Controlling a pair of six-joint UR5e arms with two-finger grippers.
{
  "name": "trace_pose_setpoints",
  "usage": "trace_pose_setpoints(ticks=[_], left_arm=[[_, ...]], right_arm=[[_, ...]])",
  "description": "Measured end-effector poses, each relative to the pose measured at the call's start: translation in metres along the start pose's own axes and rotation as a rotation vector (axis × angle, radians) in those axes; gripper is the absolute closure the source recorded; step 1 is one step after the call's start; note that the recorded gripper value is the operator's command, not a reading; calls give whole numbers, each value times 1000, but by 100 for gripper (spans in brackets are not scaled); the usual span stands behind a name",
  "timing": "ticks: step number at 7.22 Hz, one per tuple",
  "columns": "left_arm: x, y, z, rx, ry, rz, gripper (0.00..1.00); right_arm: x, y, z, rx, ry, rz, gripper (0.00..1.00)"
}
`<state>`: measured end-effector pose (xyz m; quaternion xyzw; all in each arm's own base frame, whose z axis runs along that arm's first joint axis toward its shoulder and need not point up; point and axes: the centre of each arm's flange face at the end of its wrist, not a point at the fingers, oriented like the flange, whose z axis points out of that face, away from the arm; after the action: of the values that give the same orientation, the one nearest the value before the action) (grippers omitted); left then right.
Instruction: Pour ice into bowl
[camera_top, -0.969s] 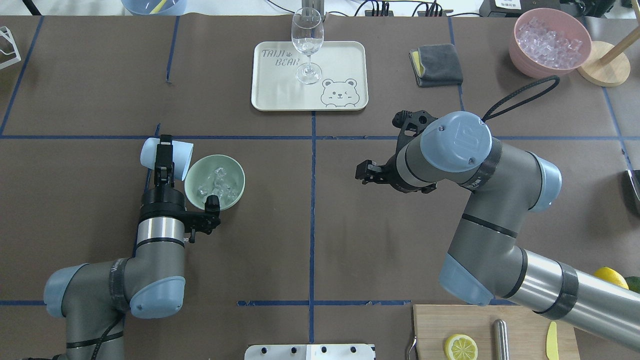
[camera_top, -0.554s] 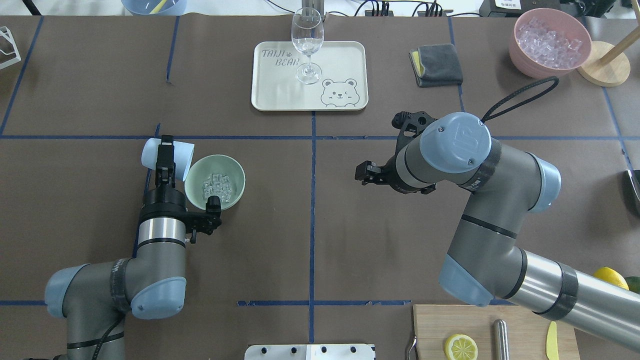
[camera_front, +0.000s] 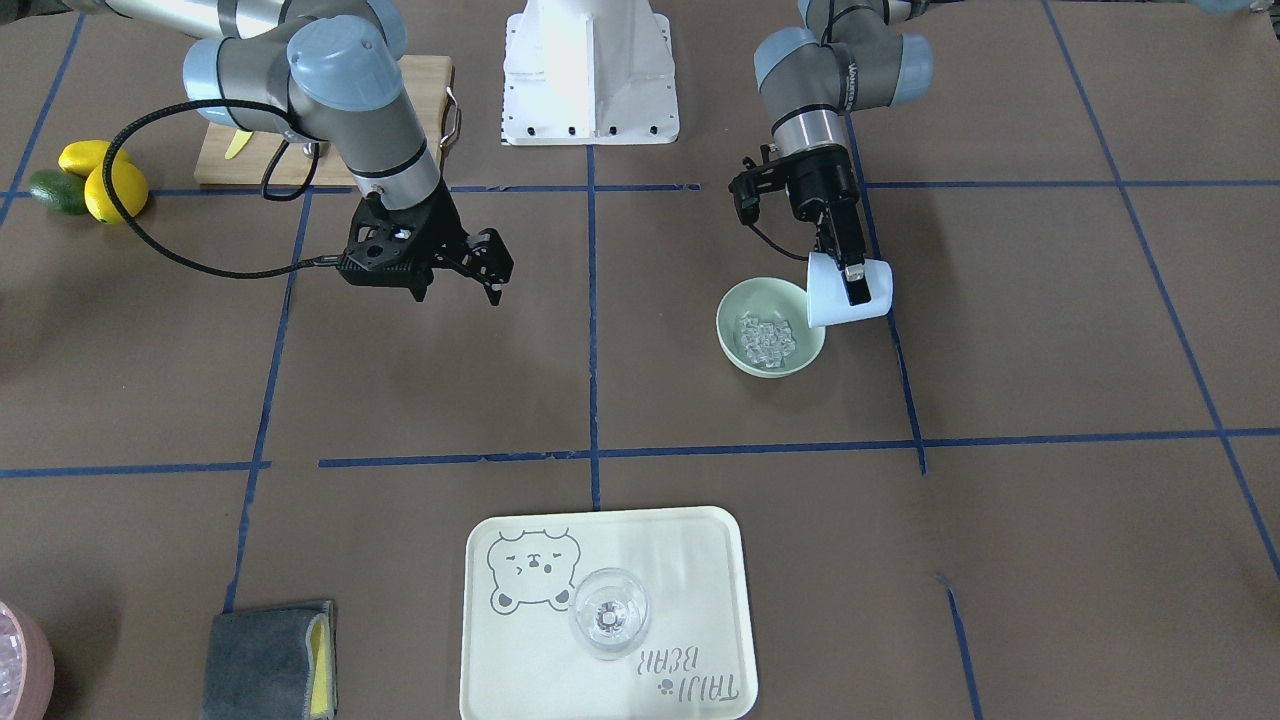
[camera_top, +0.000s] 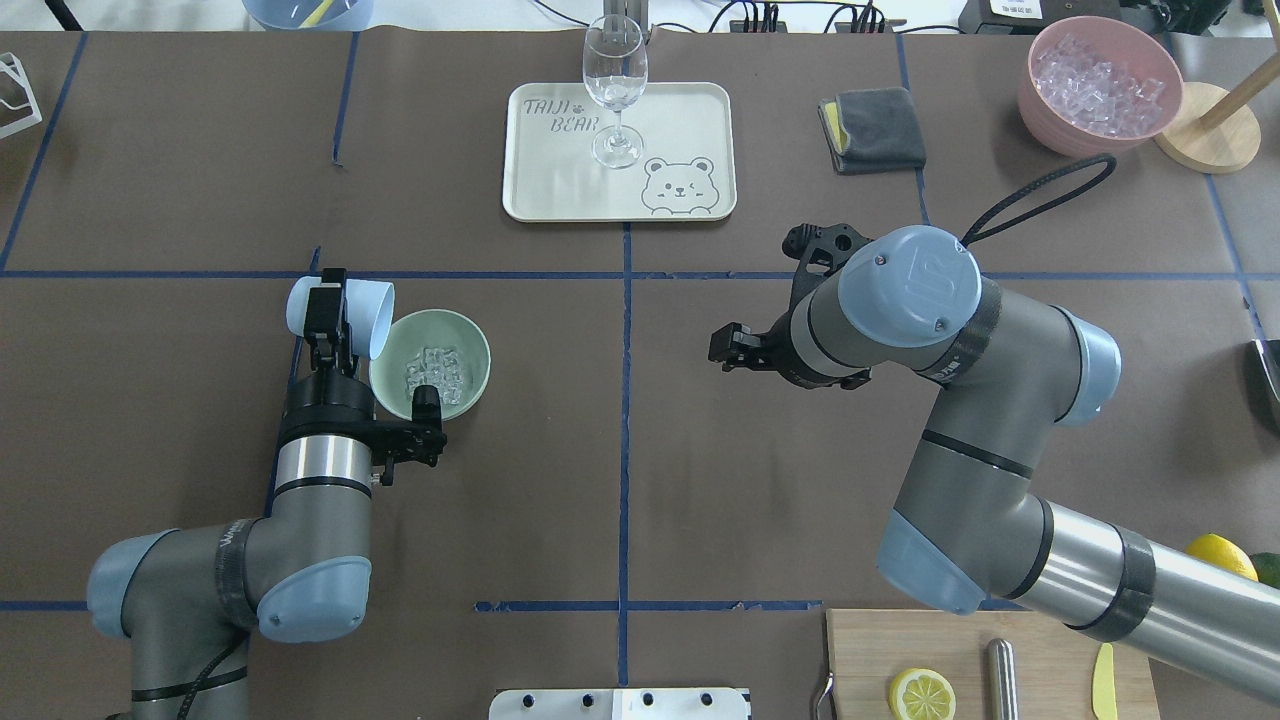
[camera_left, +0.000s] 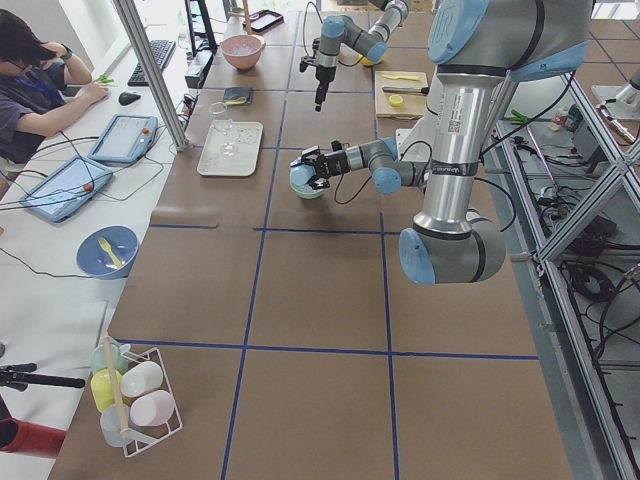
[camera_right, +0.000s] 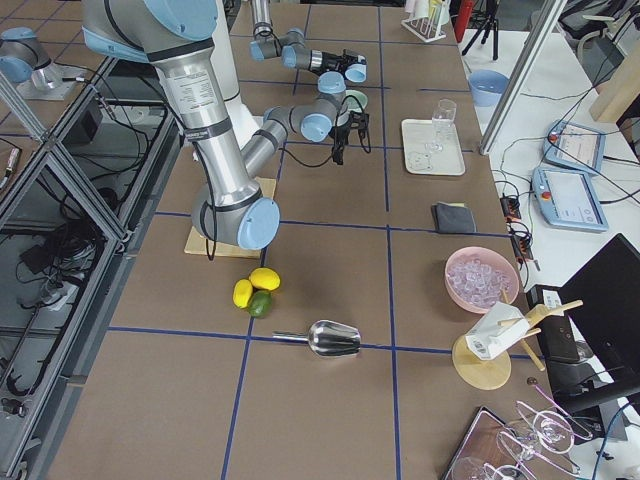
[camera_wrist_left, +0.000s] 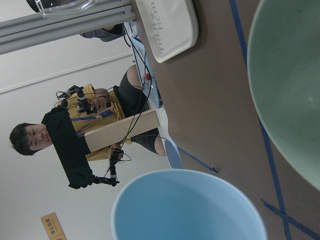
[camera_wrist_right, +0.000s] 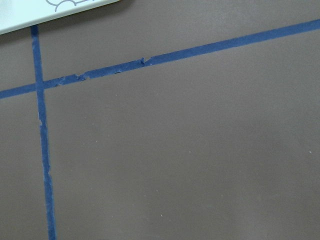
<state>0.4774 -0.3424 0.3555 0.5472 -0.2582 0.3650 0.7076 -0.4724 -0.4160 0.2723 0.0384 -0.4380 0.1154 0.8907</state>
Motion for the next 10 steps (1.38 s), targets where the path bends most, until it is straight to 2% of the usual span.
trace_pose_setpoints(ticks=[2,5,7,10], left_arm=[[0,-2,-4,8,8,-230,100],[1,-7,-13,19,83,-568,100],[-3,-11,-21,59,136,-802,100],[-8,-12,-27,77,171,-1105,100]], right_arm=[[-2,0,-1,1,-4,-1,0],[-4,0,-4,1,-9,-1,0],[-4,1,-4,1,-12,-1,0],[-5,3,-4,-1,-13,2,0]])
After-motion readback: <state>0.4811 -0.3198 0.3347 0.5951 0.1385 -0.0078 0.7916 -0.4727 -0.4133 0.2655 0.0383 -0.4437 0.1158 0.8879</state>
